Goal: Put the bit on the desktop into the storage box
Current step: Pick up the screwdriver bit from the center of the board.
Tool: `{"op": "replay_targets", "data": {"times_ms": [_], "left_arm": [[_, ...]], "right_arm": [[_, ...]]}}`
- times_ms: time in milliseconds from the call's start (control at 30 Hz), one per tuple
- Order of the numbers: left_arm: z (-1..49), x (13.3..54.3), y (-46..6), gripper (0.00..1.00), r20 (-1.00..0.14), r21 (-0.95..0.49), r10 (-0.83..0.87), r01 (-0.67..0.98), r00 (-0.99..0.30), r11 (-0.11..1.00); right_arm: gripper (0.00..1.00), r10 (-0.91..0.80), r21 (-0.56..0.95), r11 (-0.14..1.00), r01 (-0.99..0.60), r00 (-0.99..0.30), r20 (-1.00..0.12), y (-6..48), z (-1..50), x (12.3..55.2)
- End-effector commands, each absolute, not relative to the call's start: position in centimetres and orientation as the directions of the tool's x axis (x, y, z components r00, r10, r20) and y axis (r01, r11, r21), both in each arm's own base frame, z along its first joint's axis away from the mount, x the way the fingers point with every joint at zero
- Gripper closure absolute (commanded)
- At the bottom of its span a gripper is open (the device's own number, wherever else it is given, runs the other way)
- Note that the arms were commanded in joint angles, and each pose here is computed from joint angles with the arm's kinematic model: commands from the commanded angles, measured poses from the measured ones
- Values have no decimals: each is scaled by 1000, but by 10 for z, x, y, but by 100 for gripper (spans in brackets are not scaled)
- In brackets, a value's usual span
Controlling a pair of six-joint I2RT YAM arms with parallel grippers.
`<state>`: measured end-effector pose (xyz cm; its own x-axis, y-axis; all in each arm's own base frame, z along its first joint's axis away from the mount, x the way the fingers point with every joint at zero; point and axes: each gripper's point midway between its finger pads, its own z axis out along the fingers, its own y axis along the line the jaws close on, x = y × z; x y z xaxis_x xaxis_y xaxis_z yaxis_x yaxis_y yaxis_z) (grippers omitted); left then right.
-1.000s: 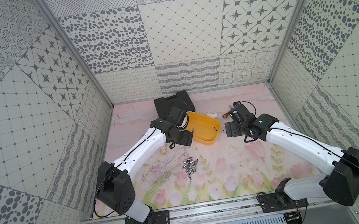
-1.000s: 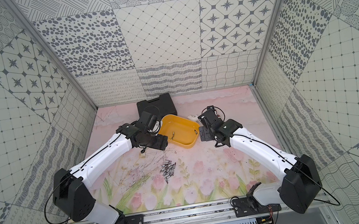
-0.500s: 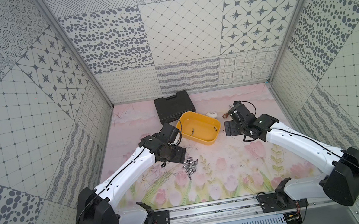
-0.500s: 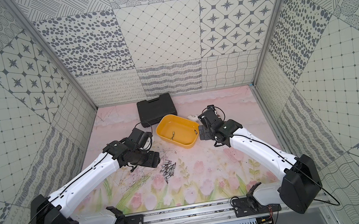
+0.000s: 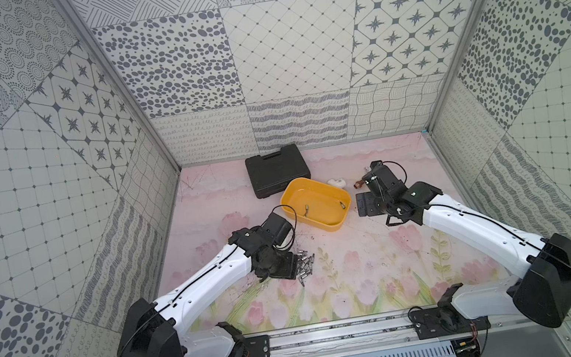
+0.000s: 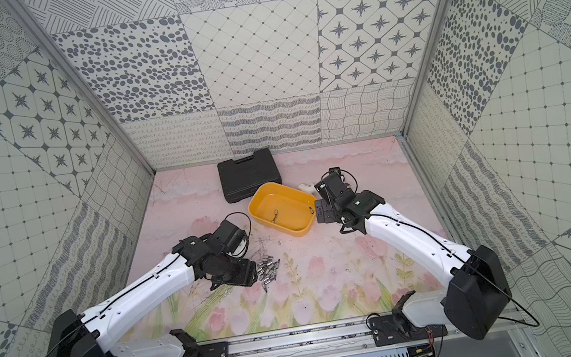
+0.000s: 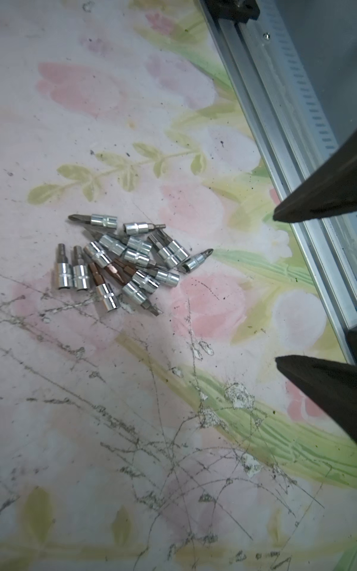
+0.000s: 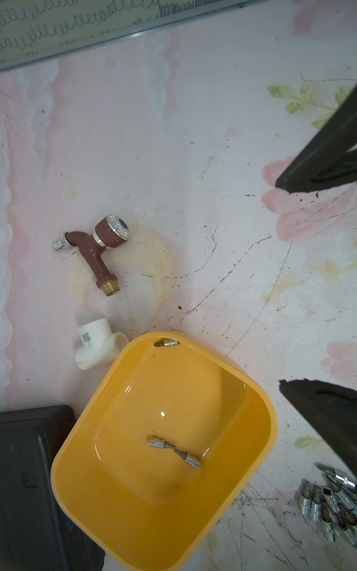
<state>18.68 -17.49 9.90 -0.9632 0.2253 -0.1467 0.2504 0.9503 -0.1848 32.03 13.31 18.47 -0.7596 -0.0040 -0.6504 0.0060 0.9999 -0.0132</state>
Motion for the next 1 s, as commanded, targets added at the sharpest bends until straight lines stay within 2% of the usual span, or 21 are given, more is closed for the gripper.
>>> {"op": "replay_targets", "data": {"times_ms": [0, 567, 967], "left_arm": [[89, 176, -188, 31, -87, -197, 225, 239, -970, 951], [51, 176, -214, 41, -33, -51, 302, 303, -953, 952], [33, 184, -224, 51, -32, -30, 296, 297, -955, 954]], "right_arm": [[3, 17, 16, 1000, 9, -739, -673, 138, 191, 329], [3, 20, 13, 1000, 15, -746, -666, 136, 185, 325], [4, 25, 12, 1000, 23, -746, -665, 133, 183, 323]]}}
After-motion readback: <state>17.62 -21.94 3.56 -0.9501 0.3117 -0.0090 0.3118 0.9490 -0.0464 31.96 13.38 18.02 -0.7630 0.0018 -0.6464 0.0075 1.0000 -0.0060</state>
